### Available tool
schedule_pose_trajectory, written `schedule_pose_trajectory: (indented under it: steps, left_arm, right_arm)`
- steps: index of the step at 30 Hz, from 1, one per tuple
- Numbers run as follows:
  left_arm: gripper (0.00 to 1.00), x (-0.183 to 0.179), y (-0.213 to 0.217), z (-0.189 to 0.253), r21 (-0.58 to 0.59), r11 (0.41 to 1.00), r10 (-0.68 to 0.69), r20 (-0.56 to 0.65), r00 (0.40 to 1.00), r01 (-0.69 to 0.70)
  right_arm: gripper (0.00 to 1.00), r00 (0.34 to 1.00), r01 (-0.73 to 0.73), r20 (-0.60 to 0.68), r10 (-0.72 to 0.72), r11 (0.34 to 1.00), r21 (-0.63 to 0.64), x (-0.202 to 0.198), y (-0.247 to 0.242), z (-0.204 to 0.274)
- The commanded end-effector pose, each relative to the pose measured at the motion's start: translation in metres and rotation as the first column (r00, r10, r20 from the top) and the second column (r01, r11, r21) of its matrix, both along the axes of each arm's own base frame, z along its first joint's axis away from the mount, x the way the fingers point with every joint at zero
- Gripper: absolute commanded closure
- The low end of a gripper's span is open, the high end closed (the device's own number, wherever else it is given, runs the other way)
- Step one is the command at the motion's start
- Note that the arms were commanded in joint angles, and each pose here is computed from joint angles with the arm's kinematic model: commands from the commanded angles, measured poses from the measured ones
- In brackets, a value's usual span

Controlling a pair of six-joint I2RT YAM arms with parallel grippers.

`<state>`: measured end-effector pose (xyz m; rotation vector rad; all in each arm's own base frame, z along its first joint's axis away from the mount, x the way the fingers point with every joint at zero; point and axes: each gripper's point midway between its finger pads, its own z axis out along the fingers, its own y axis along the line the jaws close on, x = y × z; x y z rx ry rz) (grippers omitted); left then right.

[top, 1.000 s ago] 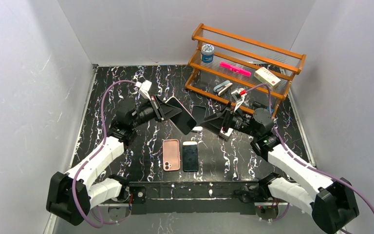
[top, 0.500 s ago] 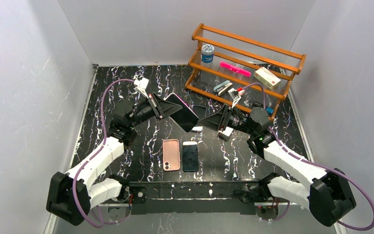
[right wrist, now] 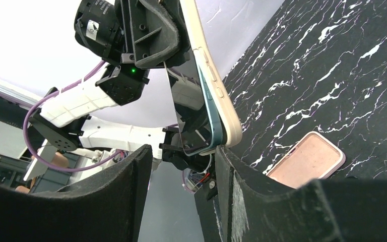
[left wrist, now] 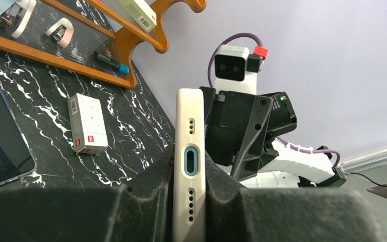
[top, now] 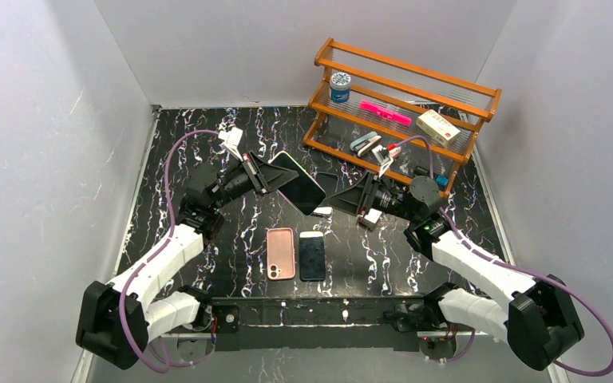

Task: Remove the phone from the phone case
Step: Remove the phone case from the phone.

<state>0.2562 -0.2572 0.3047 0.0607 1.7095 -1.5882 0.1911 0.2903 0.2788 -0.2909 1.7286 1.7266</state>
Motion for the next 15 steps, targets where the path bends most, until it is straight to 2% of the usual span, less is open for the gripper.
schedule_pose_trajectory:
  steps: [1, 15]
  left_arm:
    - [1.00, -0.001, 0.005, 0.026, -0.051, 0.998, 0.035, 0.093, 0.995, -0.030]
    - [1.00, -0.013, 0.003, 0.038, -0.068, 0.997, -0.016, 0.118, 0.993, 0.024]
  right_arm:
    - [0.43, 0.999, -0.004, 0.045, 0.003, 0.999, 0.037, -0.006, 0.000, 0.019]
    - [0.43, 0.998, -0.011, 0.055, 0.007, 0.998, 0.059, -0.005, 0.003, 0.023]
